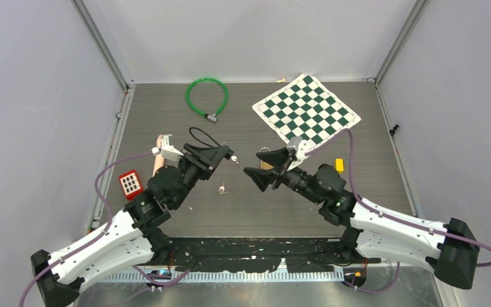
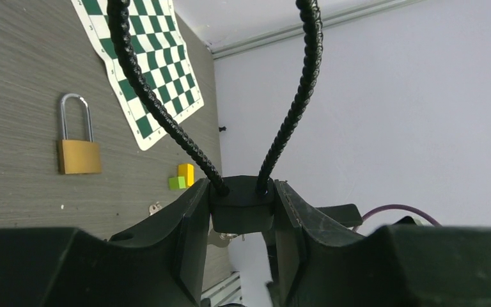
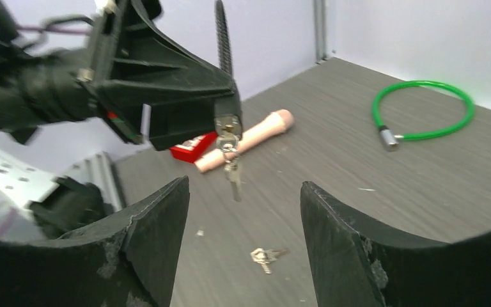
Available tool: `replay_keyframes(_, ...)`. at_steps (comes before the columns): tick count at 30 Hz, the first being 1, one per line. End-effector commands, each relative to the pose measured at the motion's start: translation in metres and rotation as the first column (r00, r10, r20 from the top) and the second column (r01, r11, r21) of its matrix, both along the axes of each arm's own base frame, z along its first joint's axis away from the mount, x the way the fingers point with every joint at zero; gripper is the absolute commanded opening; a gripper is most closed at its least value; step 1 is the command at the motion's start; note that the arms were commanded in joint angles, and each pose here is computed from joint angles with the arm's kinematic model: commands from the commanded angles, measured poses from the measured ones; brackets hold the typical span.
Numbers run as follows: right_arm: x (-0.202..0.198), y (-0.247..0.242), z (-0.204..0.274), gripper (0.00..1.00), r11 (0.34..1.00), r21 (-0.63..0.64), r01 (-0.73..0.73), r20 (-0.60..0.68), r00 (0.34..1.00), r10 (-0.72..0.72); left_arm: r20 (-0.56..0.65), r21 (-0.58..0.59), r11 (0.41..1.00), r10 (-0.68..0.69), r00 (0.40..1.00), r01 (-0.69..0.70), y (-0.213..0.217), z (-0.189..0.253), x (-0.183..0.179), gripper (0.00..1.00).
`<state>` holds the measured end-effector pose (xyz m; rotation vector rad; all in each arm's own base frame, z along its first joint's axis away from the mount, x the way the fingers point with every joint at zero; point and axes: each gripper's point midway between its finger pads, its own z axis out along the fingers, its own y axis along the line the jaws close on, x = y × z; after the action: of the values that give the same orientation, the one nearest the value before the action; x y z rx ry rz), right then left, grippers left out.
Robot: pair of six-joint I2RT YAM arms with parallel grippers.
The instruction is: Unlock with the key
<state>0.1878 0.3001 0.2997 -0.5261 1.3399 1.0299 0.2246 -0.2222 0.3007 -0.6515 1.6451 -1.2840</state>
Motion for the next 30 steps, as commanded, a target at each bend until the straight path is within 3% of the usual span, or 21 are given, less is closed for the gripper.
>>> replay_keyframes(1, 0.022, 0.008, 0.017, 0.72, 0.987, -0.083, 0.135, 0.186, 0.975, -0.118, 0.025, -0.071, 0.997, 0.005, 1.000, -0.003, 0.001, 0.027, -0.001, 0.00)
replay_keyframes(16, 0.039, 0.043, 0.025, 0.74, 0.984, -0.050, 0.173, 0.188, 0.969, -0.161, 0.034, -0.095, 0.994, -0.047, 0.998, 0.050, -0.010, 0.031, -0.004, 0.00)
replay_keyframes(23, 0.043, 0.053, 0.024, 0.67, 0.985, -0.052, 0.162, 0.182, 0.972, -0.150, 0.038, -0.106, 0.991, -0.079, 0.996, 0.083, -0.017, 0.033, -0.006, 0.00)
replay_keyframes(25, 0.043, 0.055, 0.022, 0.59, 0.986, -0.051, 0.158, 0.176, 0.974, -0.146, 0.046, -0.107, 0.990, -0.086, 0.995, 0.090, -0.018, 0.035, -0.007, 0.00)
replay_keyframes(27, 0.042, 0.054, 0.020, 0.44, 0.987, -0.044, 0.154, 0.170, 0.975, -0.145, 0.063, -0.102, 0.990, -0.094, 0.994, 0.101, -0.019, 0.037, -0.008, 0.01)
replay_keyframes(28, 0.042, 0.052, 0.020, 0.30, 0.987, -0.036, 0.158, 0.171, 0.974, -0.150, 0.071, -0.095, 0.990, -0.096, 0.993, 0.102, -0.019, 0.037, -0.008, 0.06)
replay_keyframes(30, 0.041, 0.049, 0.021, 0.12, 0.987, -0.014, 0.162, 0.153, 0.976, -0.158, 0.086, -0.081, 0.992, -0.093, 0.992, 0.100, -0.016, 0.038, -0.009, 0.24)
